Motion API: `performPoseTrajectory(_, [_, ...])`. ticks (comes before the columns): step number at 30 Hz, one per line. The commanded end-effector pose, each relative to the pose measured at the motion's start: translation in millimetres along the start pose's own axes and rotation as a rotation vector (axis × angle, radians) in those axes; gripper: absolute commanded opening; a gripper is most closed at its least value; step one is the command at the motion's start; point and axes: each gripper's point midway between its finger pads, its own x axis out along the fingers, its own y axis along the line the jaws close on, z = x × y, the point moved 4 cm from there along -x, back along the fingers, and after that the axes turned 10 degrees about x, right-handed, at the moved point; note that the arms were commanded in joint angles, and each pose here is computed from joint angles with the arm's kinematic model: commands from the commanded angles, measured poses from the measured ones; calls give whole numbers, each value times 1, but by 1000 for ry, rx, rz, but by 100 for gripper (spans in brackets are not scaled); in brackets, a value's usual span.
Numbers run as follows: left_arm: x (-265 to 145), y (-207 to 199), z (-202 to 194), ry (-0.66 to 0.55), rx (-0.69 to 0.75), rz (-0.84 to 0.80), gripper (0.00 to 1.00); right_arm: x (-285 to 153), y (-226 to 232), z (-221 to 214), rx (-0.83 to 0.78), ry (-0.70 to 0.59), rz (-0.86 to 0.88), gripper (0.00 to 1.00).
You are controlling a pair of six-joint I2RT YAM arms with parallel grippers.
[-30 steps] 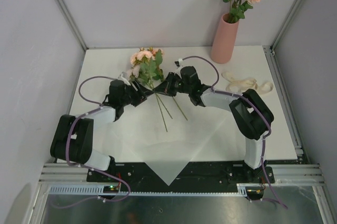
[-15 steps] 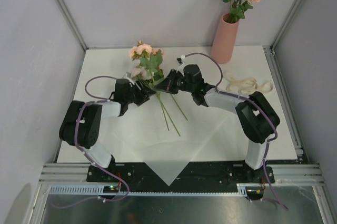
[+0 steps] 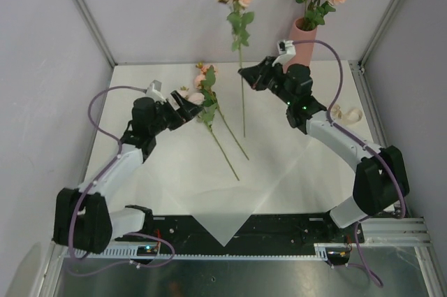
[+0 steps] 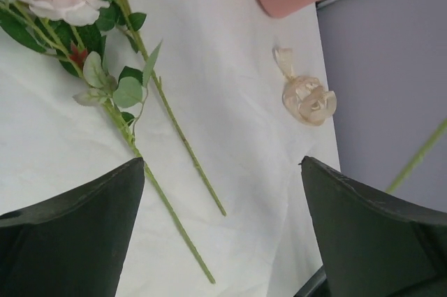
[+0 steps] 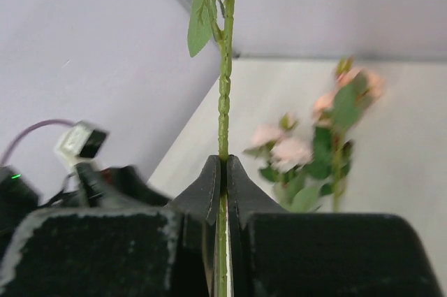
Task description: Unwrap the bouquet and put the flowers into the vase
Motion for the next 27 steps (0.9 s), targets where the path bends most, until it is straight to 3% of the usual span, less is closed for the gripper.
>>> performPoseTrajectory(1, [-35,-17,15,21,185,37,99,-18,12,64,-227,-245,12,0])
performPoseTrajectory(7, [-70,-22,26,-31,349,85,100,-44,20,111,-376,-412,41,0])
performPoseTrajectory(15, [-78,-20,25,-28,377,75,100,-68,10,176,-663,-611,96,0])
performPoseTrajectory(19, [-90,-13,29,-68,411,148,100,-79,2,204,-842,-705,101,0])
performPoseTrajectory(27, [-103,-10,41,-124,440,201,100,-78,-29,261,-952,-833,88,0])
